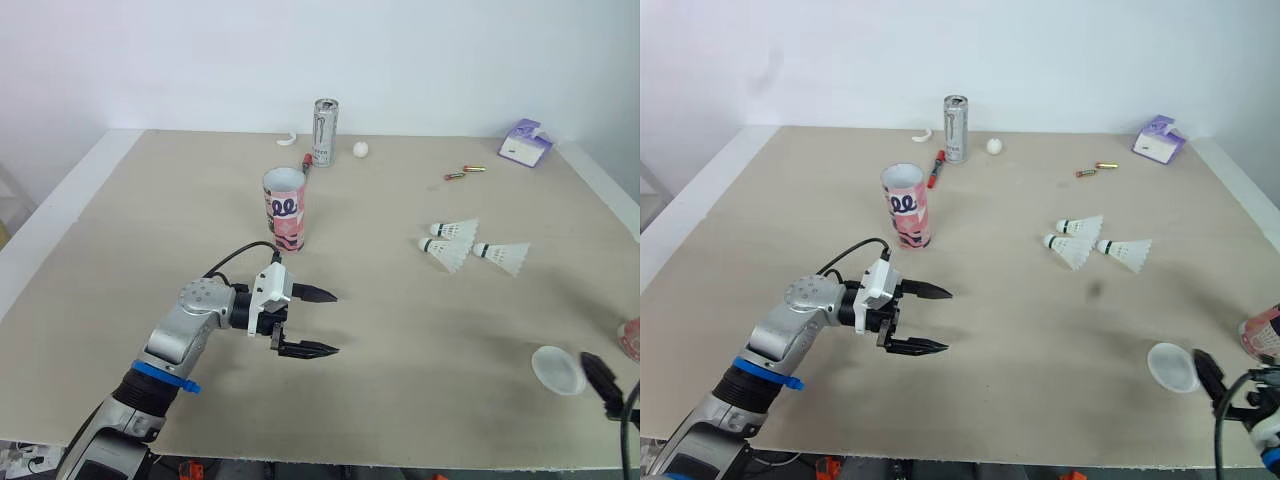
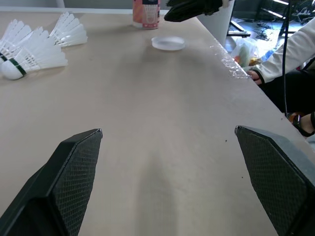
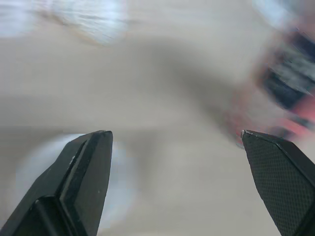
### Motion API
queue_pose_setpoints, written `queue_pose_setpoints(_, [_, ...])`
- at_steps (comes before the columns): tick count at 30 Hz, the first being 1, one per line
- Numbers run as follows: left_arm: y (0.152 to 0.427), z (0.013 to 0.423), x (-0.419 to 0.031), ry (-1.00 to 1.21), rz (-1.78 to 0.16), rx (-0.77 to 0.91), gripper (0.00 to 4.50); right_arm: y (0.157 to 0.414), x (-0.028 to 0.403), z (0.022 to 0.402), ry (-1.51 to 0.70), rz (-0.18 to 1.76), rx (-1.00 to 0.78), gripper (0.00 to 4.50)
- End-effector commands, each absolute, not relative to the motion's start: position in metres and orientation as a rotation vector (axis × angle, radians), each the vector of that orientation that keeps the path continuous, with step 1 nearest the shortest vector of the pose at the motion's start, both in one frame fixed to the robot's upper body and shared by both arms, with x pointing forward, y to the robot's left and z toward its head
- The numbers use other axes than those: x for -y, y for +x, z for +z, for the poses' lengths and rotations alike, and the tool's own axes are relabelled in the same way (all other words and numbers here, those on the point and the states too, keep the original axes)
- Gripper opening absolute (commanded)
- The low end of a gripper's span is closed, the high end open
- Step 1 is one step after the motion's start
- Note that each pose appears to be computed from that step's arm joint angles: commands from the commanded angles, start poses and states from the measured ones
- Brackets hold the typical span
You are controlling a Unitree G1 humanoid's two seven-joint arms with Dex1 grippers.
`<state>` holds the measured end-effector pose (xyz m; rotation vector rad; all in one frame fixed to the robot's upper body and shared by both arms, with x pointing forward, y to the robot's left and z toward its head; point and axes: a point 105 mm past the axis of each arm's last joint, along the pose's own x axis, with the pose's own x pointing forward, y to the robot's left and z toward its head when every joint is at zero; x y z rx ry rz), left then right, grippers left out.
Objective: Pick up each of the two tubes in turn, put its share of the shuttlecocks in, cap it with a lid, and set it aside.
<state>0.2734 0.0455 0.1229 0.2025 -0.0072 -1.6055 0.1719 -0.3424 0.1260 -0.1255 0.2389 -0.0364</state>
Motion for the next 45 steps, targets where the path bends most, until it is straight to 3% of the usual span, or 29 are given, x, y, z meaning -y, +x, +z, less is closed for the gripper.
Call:
queue_pose_setpoints(1, [0.276, 0.132, -0.049, 0.226, -1.575, 0.061, 4.5, 0.19, 0.298, 0.146, -0.148, 0.216, -0.142, 4.46])
queue_pose_setpoints(11, [0.301, 0.135, -0.066, 0.214, -1.337, 0.07, 4.5, 0.231, 0.232, 0.146, -0.261, 0.764, -0.057, 4.46])
queue_pose_setpoints(17, [0.319, 0.128, -0.091, 0.171, -1.036, 0.012, 4.5, 0.259, 0.197, 0.144, -0.288, 0.963, -0.01, 4.46])
queue_pose_setpoints(30, [0.353, 0.124, -0.125, 0.141, -0.644, 0.01, 4.5, 0.298, 0.171, 0.156, -0.294, 1.03, 0.062, 4.46])
queue_pose_setpoints(45, [0.387, 0.122, -0.109, 0.112, -0.694, -0.008, 4.5, 0.304, 0.171, 0.156, -0.307, 0.998, 0.075, 4.46])
